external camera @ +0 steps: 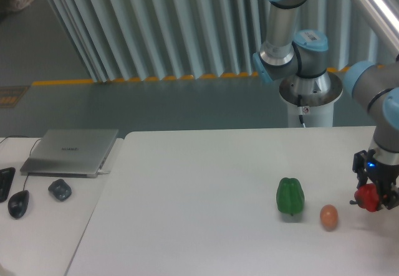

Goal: Place the red pepper on the table
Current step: 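Bring the held red pepper down beside the orange egg, then lower the red pepper onto the table and open the gripper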

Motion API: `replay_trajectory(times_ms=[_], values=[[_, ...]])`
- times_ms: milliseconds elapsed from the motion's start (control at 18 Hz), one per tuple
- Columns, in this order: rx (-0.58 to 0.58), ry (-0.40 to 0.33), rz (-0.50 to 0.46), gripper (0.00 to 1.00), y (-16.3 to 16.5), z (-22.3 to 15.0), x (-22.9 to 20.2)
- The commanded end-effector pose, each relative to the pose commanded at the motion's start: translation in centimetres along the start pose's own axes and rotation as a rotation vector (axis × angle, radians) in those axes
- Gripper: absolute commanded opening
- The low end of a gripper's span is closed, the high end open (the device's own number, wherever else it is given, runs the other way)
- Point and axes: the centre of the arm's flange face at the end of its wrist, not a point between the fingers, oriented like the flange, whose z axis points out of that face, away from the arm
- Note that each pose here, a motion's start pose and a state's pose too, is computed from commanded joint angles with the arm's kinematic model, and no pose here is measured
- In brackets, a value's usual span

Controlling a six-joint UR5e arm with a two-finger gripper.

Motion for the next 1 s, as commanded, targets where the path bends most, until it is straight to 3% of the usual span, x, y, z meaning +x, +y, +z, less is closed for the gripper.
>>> replay_trajectory(times_ms=[389, 556, 611, 667, 1000], values=[[0.0, 0.02, 0.002, 0.69, -0.1, 1.6, 0.0], [-0.002, 0.021, 0.002, 0.76, -0.5, 1.9, 0.2], [-0.001, 0.015, 0.003, 0.89, -0.5, 1.9, 0.2], [0.002, 0.005, 0.0, 0.95, -0.5, 1.9, 0.1], [0.001, -0.008, 0.001, 0.96, -0.8, 1.8, 0.2]])
